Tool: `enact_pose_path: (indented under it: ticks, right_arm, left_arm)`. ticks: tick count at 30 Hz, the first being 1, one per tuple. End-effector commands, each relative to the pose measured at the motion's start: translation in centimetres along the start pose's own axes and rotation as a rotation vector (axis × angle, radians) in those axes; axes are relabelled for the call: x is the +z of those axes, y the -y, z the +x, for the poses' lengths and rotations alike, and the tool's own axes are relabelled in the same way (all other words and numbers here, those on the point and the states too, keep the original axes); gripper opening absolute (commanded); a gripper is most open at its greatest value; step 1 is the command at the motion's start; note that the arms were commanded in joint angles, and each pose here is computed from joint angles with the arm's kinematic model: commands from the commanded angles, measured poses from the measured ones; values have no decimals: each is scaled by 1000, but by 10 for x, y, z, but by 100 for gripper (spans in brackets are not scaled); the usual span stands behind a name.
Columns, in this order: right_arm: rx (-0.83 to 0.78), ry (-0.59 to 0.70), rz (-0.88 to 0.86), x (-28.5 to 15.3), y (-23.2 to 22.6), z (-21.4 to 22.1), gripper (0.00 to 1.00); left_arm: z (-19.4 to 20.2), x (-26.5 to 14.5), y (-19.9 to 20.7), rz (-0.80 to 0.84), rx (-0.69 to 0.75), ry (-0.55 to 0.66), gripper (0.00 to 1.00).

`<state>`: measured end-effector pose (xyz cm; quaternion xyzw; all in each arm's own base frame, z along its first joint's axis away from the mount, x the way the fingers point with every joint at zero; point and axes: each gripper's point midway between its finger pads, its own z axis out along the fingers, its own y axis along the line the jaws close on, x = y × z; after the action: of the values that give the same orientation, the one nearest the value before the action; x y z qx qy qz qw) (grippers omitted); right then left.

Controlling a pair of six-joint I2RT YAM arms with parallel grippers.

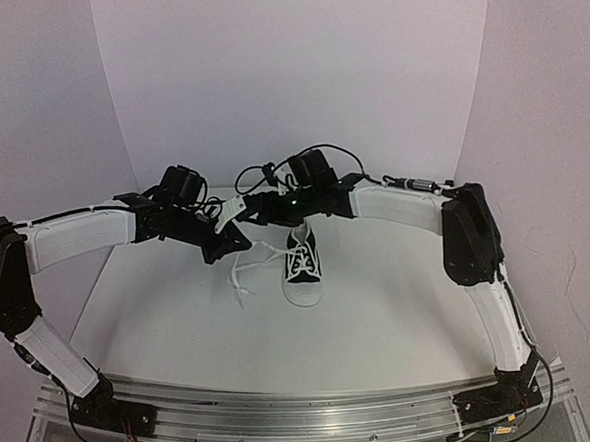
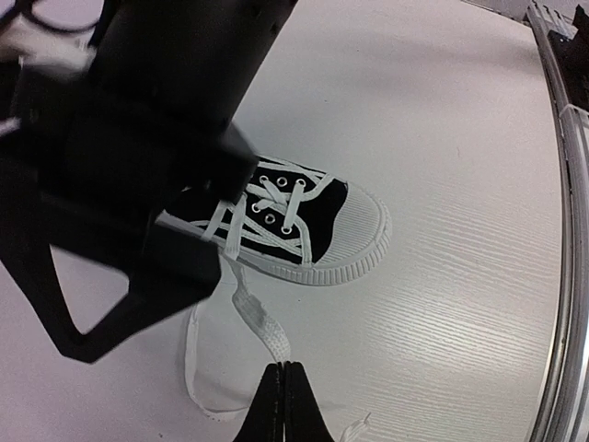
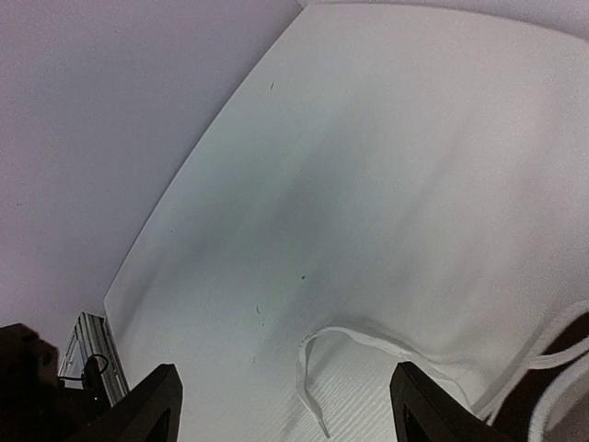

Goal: Tie the shoes

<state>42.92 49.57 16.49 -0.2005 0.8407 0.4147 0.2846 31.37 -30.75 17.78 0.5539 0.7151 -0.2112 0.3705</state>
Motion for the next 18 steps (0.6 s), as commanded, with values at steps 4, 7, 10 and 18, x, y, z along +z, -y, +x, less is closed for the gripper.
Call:
enact_pose_path:
  ticks: [4, 7, 10, 18]
  right_arm:
    - [-277, 197, 49, -107, -33, -38, 73]
    - [-344, 138, 103, -95, -43, 11, 66]
    - [-455, 27, 78, -51, -61, 69, 64]
    - [-504, -64, 25, 34, -49, 104, 56]
  left_arm:
    - [10, 5, -56, -81, -70, 15, 0]
    - [25, 7, -66, -89, -64, -10, 0]
    - [39, 7, -75, -104, -73, -35, 0]
    - [61, 20, -86, -118, -124, -81, 0]
